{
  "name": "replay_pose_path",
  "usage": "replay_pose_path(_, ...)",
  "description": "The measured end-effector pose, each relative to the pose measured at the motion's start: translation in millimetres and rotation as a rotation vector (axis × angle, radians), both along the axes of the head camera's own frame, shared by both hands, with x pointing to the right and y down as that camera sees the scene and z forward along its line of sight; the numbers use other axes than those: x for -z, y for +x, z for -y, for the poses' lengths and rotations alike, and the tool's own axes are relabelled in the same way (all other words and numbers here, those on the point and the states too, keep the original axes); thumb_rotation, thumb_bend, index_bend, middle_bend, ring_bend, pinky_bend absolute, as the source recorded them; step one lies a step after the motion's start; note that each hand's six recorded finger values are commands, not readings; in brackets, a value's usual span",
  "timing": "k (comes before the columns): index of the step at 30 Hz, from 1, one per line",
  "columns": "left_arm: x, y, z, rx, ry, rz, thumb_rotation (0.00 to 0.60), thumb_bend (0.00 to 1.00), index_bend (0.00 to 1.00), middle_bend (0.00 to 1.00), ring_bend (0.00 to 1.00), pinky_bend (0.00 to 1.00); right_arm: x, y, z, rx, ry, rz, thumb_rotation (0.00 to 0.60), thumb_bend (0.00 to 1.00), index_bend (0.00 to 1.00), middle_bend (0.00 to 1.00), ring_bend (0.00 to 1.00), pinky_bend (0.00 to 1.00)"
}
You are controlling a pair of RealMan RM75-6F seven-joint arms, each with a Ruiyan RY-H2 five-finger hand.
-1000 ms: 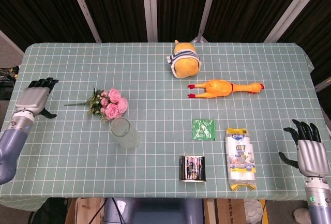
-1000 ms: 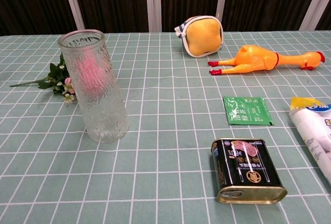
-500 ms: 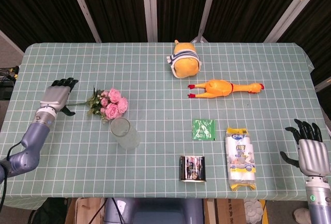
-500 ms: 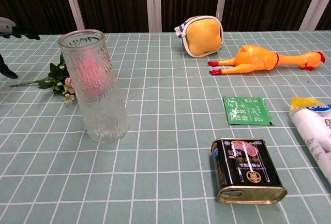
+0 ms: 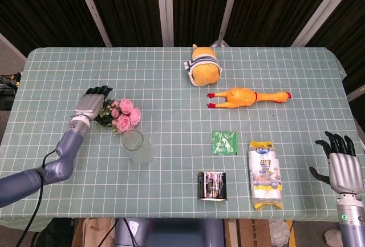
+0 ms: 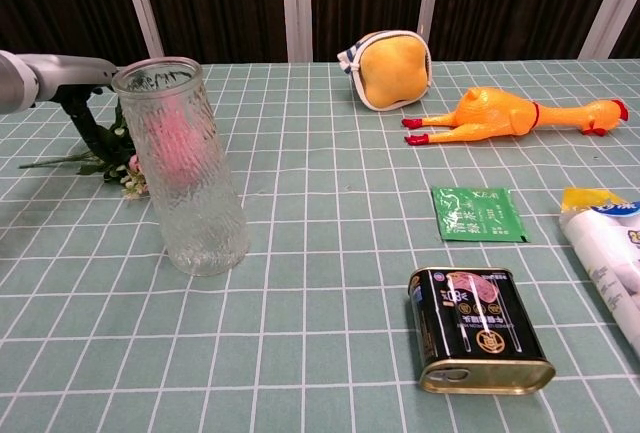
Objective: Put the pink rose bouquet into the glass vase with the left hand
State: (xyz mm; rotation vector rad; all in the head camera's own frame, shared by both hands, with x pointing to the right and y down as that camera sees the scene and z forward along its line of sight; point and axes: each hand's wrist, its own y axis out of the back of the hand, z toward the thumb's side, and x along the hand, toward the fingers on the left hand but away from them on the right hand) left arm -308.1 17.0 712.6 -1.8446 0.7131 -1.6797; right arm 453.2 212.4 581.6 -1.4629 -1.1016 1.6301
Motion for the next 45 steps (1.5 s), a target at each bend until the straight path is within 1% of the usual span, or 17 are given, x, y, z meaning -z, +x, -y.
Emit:
replay_pose_path(2, -1.5, 9.4, -0.5, -0.001, -0.021, -0.026, 0.600, 0.07, 0.07, 0.00, 0.00, 0.01, -0.9, -0.2, 0.3, 0.000, -0.004, -0.001, 0.600, 0.21, 0.29, 0.13, 0.10, 0.01)
replay_pose_path(5, -2.8, 18.5, -3.5, -0.032, -0.046, -0.017, 0.600, 0.06, 0.07, 0.00, 0.00, 0.01, -1.6, -0.3, 0.7, -0.001, -0.007, 0.001, 0.600, 0.21, 0.29, 0.13, 0.10, 0.01)
replay_pose_path(10, -7.6, 19.5, -14.8, -0.069, -0.109, 0.058, 0.600, 0.06, 0.07, 0.00, 0.00, 0.03, -0.5, 1.3, 1.4, -0.010, -0.005, 0.007, 0.600, 0.21, 0.29, 0.13, 0.10, 0.01)
replay_pose_path(13, -9.0, 14.4, -18.8, -0.043, -0.132, 0.099, 0.600, 0.07, 0.07, 0.00, 0.00, 0.04, -0.6, 2.4, 1.4, -0.015, -0.004, 0.009, 0.600, 0.21, 0.29, 0.13, 0.10, 0.01)
replay_pose_path(16, -7.3, 8.5, -17.2, -0.021, -0.117, 0.137, 0.600, 0.06, 0.07, 0.00, 0.00, 0.04, -1.3, 2.7, 1.5, -0.016, -0.004, 0.009, 0.600, 0.21, 0.29, 0.13, 0.10, 0.01)
replay_pose_path(20, -8.1, 9.6, -13.4, -0.028, -0.081, 0.145, 0.600, 0.07, 0.08, 0.01, 0.00, 0.05, -4.1, 2.2, 1.2, -0.019, -0.014, 0.012, 0.600, 0.21, 0.29, 0.13, 0.10, 0.01)
replay_pose_path(23, -11.0, 13.7, -11.0, -0.038, -0.053, 0.129, 0.600, 0.07, 0.09, 0.06, 0.02, 0.11, -6.1, 1.9, 1.3, -0.018, -0.021, 0.010, 0.600, 0.21, 0.29, 0.13, 0.10, 0.01)
replay_pose_path(25, -13.7, 16.7, -10.6, -0.044, -0.041, 0.115, 0.600, 0.08, 0.11, 0.11, 0.06, 0.17, -7.3, 2.3, 1.4, -0.020, -0.026, 0.010, 0.600, 0.21, 0.29, 0.13, 0.10, 0.01)
replay_pose_path(26, -15.1, 17.9, -10.8, -0.047, -0.039, 0.110, 0.600, 0.10, 0.11, 0.13, 0.09, 0.21, -7.7, 2.5, 1.5, -0.022, -0.027, 0.009, 0.600, 0.21, 0.29, 0.13, 0.10, 0.01)
replay_pose_path(29, -19.8, 21.4, -13.3, -0.063, -0.046, 0.102, 0.600, 0.21, 0.16, 0.24, 0.20, 0.35, -8.6, 3.9, 2.1, -0.026, -0.029, 0.007, 0.600, 0.21, 0.29, 0.13, 0.11, 0.01)
replay_pose_path(31, -20.1, 22.3, -13.5, -0.071, -0.046, 0.105, 0.600, 0.24, 0.19, 0.28, 0.23, 0.40, -8.9, 5.1, 2.3, -0.030, -0.029, 0.006, 0.600, 0.21, 0.29, 0.13, 0.11, 0.01)
replay_pose_path(34, -18.8, 21.0, -12.9, -0.078, -0.043, 0.118, 0.600, 0.24, 0.21, 0.32, 0.24, 0.40, -9.0, 5.6, 2.2, -0.034, -0.031, 0.010, 0.600, 0.21, 0.29, 0.13, 0.11, 0.01)
replay_pose_path(36, -17.9, 17.6, -13.5, -0.080, -0.050, 0.133, 0.600, 0.27, 0.24, 0.35, 0.26, 0.42, -8.7, 5.8, 2.2, -0.036, -0.031, 0.012, 0.600, 0.21, 0.29, 0.13, 0.11, 0.01)
replay_pose_path(41, -14.7, 4.7, -13.6, -0.071, -0.073, 0.180, 0.600, 0.38, 0.33, 0.46, 0.35, 0.51, -7.8, 5.7, 2.5, -0.042, -0.025, 0.016, 0.600, 0.21, 0.29, 0.13, 0.12, 0.01)
replay_pose_path(45, -9.8, 1.2, -8.5, -0.058, -0.052, 0.194, 0.600, 0.39, 0.34, 0.47, 0.35, 0.52, -9.5, 5.2, 2.4, -0.042, -0.029, 0.018, 0.600, 0.21, 0.29, 0.13, 0.12, 0.01)
